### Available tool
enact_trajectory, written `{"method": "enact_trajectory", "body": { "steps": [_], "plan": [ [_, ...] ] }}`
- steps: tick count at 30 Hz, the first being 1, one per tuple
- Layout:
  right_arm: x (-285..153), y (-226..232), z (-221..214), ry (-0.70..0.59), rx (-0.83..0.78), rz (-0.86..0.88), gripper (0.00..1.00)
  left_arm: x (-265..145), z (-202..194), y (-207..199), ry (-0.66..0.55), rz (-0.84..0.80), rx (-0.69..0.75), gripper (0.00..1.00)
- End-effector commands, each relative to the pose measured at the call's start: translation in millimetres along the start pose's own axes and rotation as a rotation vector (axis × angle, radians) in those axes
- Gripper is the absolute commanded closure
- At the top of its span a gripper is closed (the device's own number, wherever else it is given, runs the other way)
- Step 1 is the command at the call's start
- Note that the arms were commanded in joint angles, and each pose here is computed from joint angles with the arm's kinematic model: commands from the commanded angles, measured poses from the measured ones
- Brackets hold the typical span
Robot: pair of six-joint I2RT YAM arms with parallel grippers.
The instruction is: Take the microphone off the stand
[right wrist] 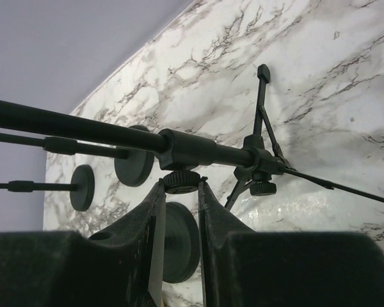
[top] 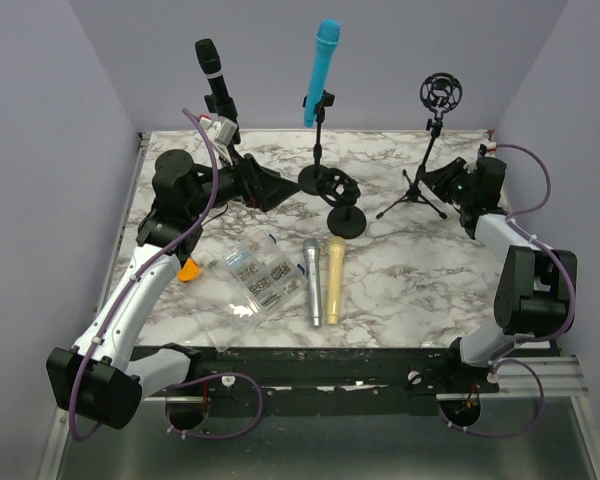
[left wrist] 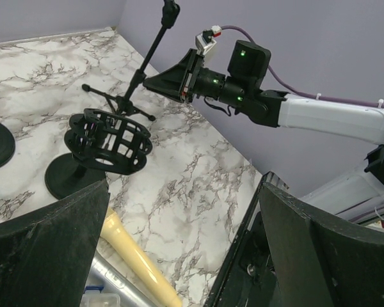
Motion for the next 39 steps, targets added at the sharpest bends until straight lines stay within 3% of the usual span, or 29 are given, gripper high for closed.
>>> {"method": "enact_trajectory", "body": {
  "steps": [1,17,22,32,39],
  "plan": [
    [-3,-12,-9,0.002,-0.042,-0.086,0.99,2,-4,0,0.016,-0.023,0.003,0.01],
    [-4,18,-5,-0.040,-0.356,-0.325,0.97,2,-4,0,0.018,-0.022,0.002,0.01],
    [-3,25,-1,-0.042,-0.384,-0.322,0.87,2,-5,0,0.019,-0.024,0.002,0.01],
    [-20,51,12,-0.069,-0.314,-0.207,0.43,2,-5,-1,0.020,-0.023,0.007,0.01],
    [-53,65,15,-0.055,-0.286,-0.171,0.36,1,-4,-3,0.018,-0.027,0.011,0.01]
  ]
}}
Point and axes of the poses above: each gripper's point midway between its finger pads, its own x axis out along the fingers, its own y axis along the line the jaws close on, z = x × y, the point moved 9 cm from there along -x, back along the fingers, and after that the axes turned 8 degrees about -x, right-handed, at the moved point
